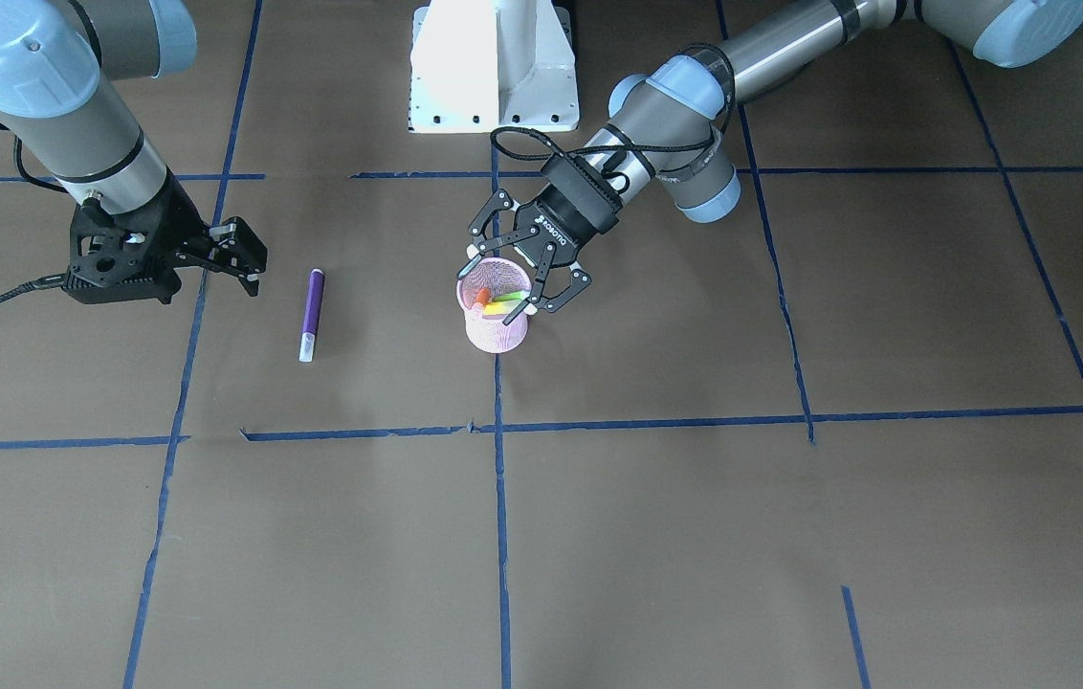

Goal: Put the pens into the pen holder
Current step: 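Lower the orange marker into the pink cup and open the left gripper, then raise the left gripper away while the right gripper grasps the purple marker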

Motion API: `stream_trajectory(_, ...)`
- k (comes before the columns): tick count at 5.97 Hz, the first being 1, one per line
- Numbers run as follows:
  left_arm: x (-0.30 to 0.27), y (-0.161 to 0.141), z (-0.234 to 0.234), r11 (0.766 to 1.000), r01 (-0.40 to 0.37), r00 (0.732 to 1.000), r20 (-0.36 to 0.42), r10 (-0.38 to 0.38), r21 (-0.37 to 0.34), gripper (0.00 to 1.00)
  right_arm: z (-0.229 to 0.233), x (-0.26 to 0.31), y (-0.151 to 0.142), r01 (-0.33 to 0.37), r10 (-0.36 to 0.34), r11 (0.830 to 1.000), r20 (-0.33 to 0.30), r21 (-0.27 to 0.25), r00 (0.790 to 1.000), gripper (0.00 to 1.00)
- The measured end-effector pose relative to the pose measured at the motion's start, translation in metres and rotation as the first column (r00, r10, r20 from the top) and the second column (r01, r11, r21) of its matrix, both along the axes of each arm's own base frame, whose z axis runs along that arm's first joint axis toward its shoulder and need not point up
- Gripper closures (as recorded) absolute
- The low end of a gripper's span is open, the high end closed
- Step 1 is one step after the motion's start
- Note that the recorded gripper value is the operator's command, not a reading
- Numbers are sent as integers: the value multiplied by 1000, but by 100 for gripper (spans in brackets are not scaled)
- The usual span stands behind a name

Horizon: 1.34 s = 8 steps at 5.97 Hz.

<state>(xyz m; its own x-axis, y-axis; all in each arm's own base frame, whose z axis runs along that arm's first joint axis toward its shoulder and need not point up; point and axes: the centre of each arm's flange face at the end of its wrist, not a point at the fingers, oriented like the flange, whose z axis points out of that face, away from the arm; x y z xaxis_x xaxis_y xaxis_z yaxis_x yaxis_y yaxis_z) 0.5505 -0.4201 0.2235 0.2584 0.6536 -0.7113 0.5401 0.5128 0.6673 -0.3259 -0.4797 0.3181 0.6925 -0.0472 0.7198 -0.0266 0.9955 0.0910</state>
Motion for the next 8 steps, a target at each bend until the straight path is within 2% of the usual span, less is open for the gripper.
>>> stream_trajectory(2, -7, -9, -7, 1000, -4, 999, 34, 4, -10, 0, 2, -7, 4, 13, -13, 1000, -3, -3, 1000, 0)
stream_trajectory(5, -83, -64, -45, 993, -72, 974, 207, 91, -96, 0, 11, -44, 20, 47, -47, 999, -34, -9, 998, 0)
stream_trajectory(6, -117, -84, -37, 985, -109, 961, 239, 138, -131, 0, 14, -64, 25, 32, -32, 999, -42, -17, 999, 0)
stream_trajectory(8, -195, -116, 5, 966, -175, 937, 269, 222, -189, 0, 27, -117, 20, -32, 32, 999, 0, -34, 999, 1)
